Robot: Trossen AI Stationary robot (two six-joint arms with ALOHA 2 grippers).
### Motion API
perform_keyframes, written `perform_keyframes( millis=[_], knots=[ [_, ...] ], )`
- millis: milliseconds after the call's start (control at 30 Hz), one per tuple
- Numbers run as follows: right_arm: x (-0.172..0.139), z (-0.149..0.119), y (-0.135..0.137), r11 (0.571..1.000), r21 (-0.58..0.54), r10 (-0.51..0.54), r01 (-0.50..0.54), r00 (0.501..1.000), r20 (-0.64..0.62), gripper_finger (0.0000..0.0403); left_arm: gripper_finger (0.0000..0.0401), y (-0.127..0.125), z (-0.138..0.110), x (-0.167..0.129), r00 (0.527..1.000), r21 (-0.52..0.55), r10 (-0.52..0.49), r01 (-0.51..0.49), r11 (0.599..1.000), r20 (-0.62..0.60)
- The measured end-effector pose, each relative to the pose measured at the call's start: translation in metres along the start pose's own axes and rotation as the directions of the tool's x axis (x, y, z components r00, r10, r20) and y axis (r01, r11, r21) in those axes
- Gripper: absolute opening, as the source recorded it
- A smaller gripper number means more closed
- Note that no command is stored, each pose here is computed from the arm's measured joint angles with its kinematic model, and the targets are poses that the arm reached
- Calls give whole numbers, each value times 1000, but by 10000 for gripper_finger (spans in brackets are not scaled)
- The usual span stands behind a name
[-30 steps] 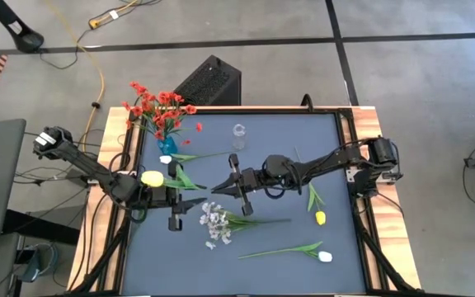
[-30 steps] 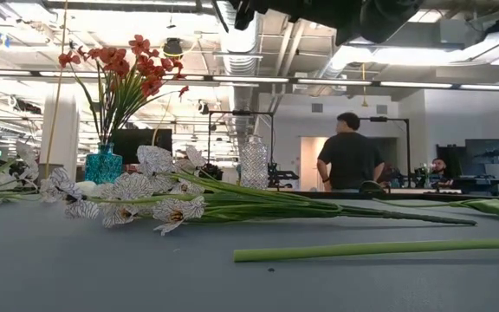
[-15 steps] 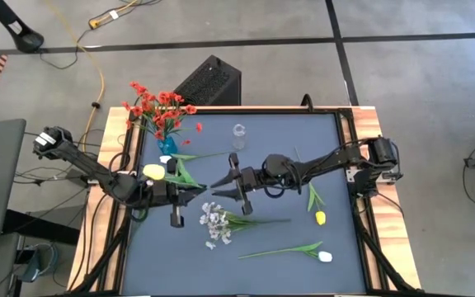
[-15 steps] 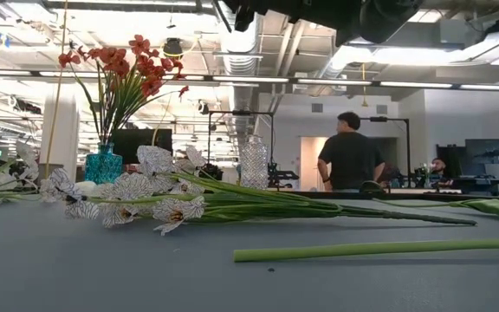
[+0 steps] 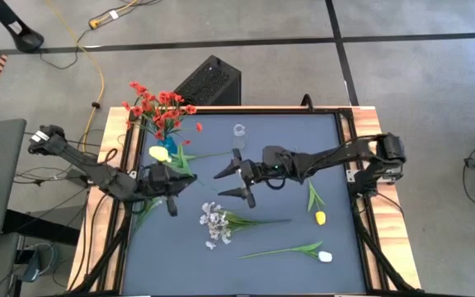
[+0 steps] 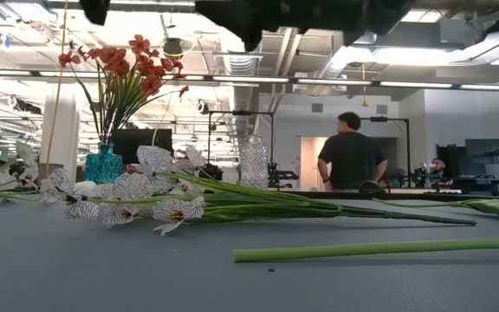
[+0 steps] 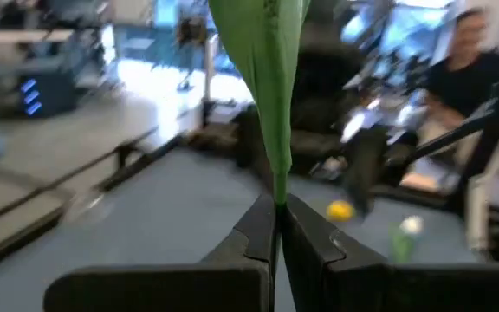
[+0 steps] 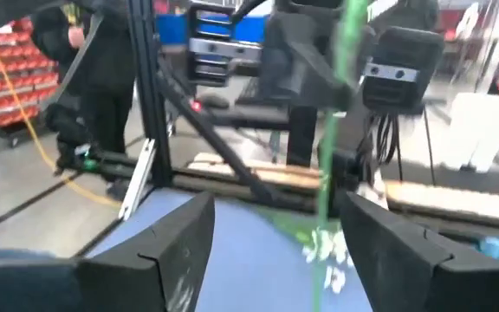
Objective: Sort flowers into vase by color
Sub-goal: Put the left yellow tulip into the blue vase
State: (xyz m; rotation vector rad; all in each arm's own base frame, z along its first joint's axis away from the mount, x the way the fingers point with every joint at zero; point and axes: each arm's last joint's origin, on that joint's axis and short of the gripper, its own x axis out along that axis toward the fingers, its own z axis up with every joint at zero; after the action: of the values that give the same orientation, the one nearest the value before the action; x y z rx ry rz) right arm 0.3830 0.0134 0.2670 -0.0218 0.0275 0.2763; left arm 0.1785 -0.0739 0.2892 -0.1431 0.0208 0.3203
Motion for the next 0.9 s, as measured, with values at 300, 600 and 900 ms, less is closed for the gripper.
perform_keyframes(
  millis=[300, 600, 900],
  knots=[
    [-40, 23, 1, 998, 54, -12, 25, 973, -229, 279, 0, 37, -30, 7, 932, 34, 266, -266, 963, -247],
    [-50, 25, 3, 997, 55, -44, 62, 956, -289, 279, 0, 65, -8, -19, 933, 35, 314, -313, 949, -177],
    [-47, 19, 2, 998, 35, -45, 59, 948, -316, 279, 0, 90, 2, -51, 891, 123, 443, -431, 894, -98]
  ],
)
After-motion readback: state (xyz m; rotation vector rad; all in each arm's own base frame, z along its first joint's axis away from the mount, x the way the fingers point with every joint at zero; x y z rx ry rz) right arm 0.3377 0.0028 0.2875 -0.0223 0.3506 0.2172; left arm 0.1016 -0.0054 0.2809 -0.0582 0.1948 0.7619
